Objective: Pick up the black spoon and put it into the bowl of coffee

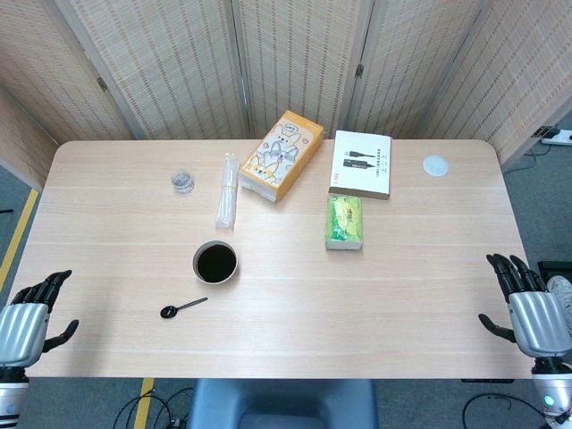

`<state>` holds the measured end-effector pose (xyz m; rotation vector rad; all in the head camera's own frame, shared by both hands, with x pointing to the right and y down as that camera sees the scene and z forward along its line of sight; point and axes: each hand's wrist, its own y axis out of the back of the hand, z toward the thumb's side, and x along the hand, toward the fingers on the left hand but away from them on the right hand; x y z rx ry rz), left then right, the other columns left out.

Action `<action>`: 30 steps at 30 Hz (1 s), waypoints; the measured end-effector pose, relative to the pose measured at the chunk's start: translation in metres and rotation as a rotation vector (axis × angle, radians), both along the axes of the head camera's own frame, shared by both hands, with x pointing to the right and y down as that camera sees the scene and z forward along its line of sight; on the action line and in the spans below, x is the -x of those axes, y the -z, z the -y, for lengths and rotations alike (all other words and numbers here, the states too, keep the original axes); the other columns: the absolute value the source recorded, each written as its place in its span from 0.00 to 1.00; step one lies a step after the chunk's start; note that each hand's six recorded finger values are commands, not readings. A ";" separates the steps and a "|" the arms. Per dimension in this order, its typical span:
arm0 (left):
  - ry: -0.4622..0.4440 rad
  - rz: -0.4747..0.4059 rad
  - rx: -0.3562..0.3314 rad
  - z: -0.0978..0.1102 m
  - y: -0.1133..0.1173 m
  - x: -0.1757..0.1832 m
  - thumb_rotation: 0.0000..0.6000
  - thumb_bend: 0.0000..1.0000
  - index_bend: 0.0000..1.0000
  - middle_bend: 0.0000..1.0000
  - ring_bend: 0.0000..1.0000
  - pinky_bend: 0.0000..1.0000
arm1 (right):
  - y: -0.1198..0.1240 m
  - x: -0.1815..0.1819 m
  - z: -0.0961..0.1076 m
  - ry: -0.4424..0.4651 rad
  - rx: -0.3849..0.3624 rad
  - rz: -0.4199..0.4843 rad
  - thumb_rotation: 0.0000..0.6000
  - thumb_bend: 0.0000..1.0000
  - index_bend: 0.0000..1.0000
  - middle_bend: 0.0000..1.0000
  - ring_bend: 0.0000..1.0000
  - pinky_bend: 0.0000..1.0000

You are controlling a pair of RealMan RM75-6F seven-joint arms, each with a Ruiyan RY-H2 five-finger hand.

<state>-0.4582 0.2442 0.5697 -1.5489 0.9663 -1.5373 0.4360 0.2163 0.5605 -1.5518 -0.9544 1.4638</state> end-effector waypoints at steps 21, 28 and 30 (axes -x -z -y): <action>-0.080 -0.065 -0.027 0.013 -0.005 -0.016 1.00 0.31 0.19 0.23 0.29 0.31 | 0.011 -0.006 -0.004 -0.019 -0.033 0.002 1.00 0.08 0.08 0.11 0.10 0.22; -0.171 -0.114 -0.006 0.022 -0.013 -0.031 1.00 0.31 0.29 0.56 0.59 0.67 | 0.013 -0.005 -0.005 -0.018 -0.037 0.001 1.00 0.08 0.08 0.11 0.10 0.22; -0.203 -0.126 0.013 0.024 -0.017 -0.036 1.00 0.30 0.31 0.69 0.70 0.79 | 0.014 -0.005 -0.005 -0.018 -0.037 0.001 1.00 0.08 0.08 0.11 0.10 0.22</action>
